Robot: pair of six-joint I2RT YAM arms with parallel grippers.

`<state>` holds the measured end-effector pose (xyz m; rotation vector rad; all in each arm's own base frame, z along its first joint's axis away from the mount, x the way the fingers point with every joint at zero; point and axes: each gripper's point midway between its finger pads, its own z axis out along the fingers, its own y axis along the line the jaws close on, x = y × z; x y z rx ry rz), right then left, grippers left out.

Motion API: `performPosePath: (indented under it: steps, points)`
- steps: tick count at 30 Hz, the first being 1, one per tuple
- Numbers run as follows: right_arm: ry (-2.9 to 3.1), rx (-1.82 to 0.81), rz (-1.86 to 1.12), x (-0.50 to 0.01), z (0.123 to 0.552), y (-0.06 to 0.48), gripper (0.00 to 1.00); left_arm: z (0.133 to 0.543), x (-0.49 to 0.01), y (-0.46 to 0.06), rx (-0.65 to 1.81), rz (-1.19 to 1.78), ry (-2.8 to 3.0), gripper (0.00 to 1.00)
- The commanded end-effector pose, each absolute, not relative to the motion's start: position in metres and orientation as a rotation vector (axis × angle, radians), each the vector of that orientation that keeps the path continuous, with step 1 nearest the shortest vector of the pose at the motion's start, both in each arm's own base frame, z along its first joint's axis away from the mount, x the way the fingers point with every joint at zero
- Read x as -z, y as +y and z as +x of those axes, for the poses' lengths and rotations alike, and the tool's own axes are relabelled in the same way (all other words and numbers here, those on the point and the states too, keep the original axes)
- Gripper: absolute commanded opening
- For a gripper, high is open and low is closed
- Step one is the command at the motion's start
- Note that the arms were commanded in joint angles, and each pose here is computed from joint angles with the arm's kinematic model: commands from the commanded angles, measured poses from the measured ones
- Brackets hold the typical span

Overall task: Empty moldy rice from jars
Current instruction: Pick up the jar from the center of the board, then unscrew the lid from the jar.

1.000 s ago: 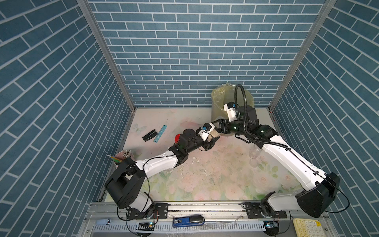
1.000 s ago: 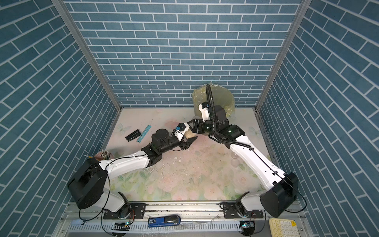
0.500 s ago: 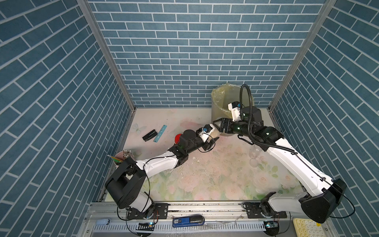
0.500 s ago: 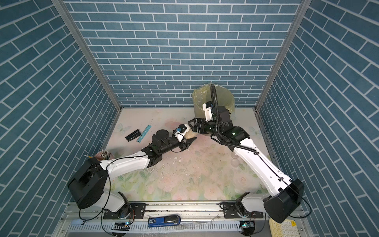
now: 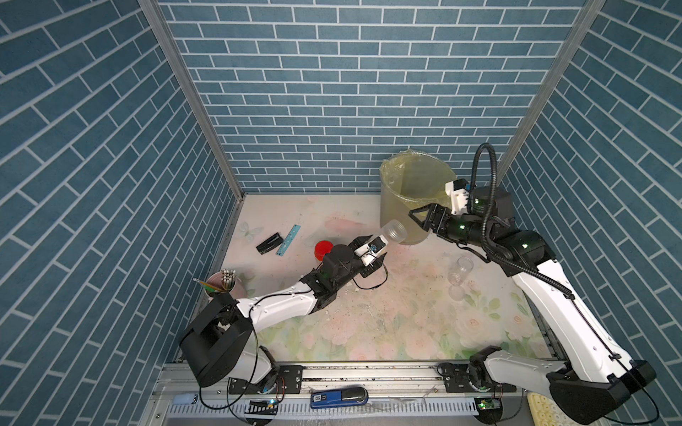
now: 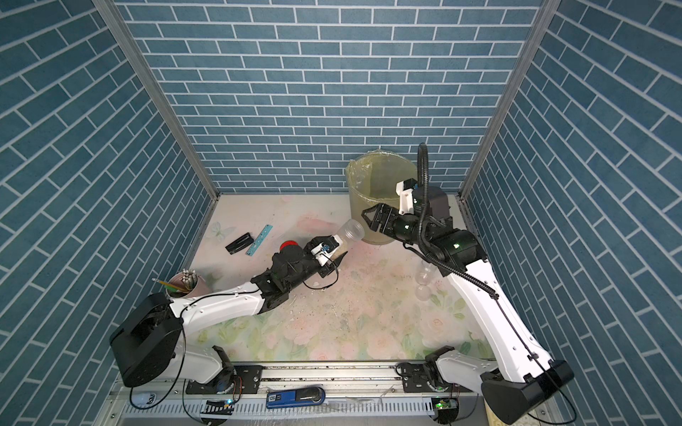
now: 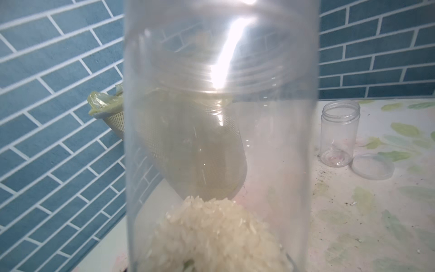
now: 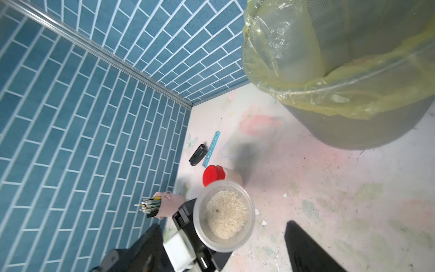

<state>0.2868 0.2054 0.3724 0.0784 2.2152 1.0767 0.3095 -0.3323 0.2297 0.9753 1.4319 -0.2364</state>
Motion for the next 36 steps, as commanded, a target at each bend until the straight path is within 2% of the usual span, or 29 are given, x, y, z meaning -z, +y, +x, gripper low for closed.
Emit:
performPosePath:
  steps: [1,5,14,25,36]
  points:
    - [2.451,-1.326,0.138,-0.35,0.257,0.222,0.8,0.309,-0.24,-0.327,0.013,0.982,1.337,0.34]
    - [2.561,-1.335,0.147,-0.338,0.256,0.227,0.8,0.306,-0.236,-0.328,-0.051,0.963,1.315,0.34]
    - [2.716,-1.155,0.131,-0.307,0.249,0.215,0.8,0.304,-0.232,-0.334,-0.061,0.969,1.308,0.34]
    - [2.675,-1.244,0.068,-0.303,0.26,0.23,0.8,0.301,-0.228,-0.338,-0.05,0.99,1.308,0.34]
    - [2.716,-1.196,0.028,-0.291,0.259,0.229,0.79,0.3,-0.233,-0.336,-0.041,0.972,1.308,0.35]
